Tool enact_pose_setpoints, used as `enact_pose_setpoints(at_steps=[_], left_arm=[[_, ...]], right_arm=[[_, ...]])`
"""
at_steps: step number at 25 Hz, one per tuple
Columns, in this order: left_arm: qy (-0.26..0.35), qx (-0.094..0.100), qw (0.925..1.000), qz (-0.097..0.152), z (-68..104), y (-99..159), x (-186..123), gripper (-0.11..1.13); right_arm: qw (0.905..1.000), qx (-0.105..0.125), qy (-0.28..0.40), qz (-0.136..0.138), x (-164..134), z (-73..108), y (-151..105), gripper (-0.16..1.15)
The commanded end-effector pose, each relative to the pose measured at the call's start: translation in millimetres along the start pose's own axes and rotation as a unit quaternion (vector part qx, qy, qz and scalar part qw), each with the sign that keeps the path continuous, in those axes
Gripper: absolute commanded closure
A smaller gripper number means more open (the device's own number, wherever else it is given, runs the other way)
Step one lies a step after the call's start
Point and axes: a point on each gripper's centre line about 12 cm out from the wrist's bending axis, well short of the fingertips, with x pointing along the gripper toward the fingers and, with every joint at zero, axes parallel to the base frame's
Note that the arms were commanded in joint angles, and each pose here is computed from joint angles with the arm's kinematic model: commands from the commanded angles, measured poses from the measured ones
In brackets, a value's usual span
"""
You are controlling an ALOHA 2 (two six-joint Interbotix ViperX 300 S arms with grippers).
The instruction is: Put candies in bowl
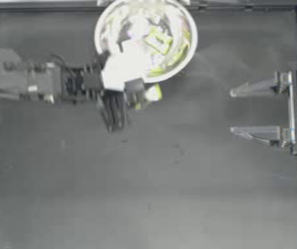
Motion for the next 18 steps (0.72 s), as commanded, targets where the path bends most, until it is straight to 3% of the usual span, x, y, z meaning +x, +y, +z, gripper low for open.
enact_pose_setpoints(at_steps=[1,6,18], left_arm=[[-0.053,-0.015,0.9983,0.021,22.1,24.9,-19.3,0.62],[-0.043,-0.038,0.9969,0.055,15.6,62.3,-6.4,0.61],[-0.003,-0.046,0.9944,0.095,5.7,115.8,40.6,0.61]], right_arm=[[0.9999,0.001,-0.011,0.000,0.6,6.1,0.4,0.00],[0.9999,0.001,-0.014,-0.001,2.5,5.7,0.0,0.00],[0.9999,0.001,-0.011,-0.003,9.6,3.1,-0.5,0.00]])
